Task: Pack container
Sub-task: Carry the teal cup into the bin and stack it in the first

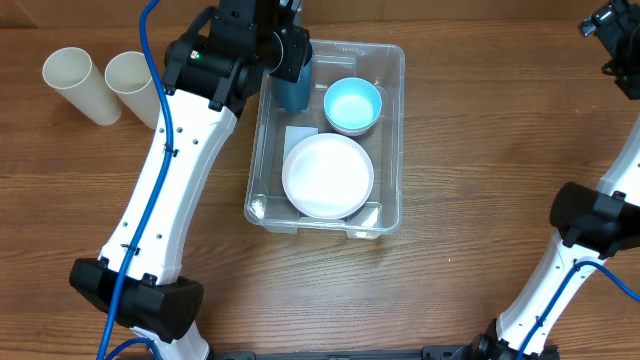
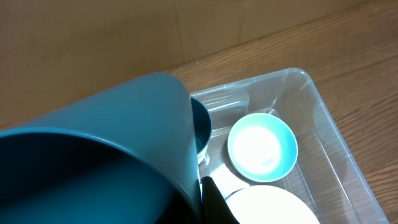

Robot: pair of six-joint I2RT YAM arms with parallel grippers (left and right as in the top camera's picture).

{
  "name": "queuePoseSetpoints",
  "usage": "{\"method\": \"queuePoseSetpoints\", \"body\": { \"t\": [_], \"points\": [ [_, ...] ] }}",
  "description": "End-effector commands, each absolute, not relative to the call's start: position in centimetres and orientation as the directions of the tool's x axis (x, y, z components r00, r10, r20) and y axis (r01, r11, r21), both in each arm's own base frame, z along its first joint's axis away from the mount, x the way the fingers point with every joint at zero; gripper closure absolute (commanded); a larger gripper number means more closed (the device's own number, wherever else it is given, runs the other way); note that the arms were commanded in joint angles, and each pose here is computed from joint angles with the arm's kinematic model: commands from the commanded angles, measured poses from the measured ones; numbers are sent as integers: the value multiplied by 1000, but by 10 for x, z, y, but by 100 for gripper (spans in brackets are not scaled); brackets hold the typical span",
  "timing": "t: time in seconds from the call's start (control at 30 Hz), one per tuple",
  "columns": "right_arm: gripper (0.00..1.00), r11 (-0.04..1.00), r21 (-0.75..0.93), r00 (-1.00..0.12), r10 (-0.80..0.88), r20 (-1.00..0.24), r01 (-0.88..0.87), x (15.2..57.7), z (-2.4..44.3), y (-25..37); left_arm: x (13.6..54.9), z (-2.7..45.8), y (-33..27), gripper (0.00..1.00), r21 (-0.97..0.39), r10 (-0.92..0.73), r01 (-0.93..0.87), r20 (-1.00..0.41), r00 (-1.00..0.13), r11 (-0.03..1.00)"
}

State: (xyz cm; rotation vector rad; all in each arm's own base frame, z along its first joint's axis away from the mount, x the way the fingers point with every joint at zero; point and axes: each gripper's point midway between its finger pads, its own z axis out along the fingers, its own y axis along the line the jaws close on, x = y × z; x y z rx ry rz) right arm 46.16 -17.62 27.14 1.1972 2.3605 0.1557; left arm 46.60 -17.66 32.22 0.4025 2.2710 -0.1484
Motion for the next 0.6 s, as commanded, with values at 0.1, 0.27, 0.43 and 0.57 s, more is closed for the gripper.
{"method": "queuePoseSetpoints", "body": {
  "t": [0.1, 0.27, 0.43, 0.57],
  "points": [
    [0, 610, 320, -493, 784, -379, 725, 462, 277, -175, 466, 300, -182, 96, 19, 270, 359, -697, -665, 933],
    [0, 610, 320, -493, 784, -379, 725, 462, 277, -175, 473, 283, -187, 96, 15, 278, 364, -675, -683, 931],
    [0, 610, 320, -493, 784, -379, 725, 462, 277, -175, 479, 282, -189, 96, 16, 275, 364, -686, -674, 931],
    [0, 610, 320, -492, 784, -379, 725, 462, 277, -175, 482, 285, -190, 65, 16, 270, 364, -700, -661, 931]
  ]
}}
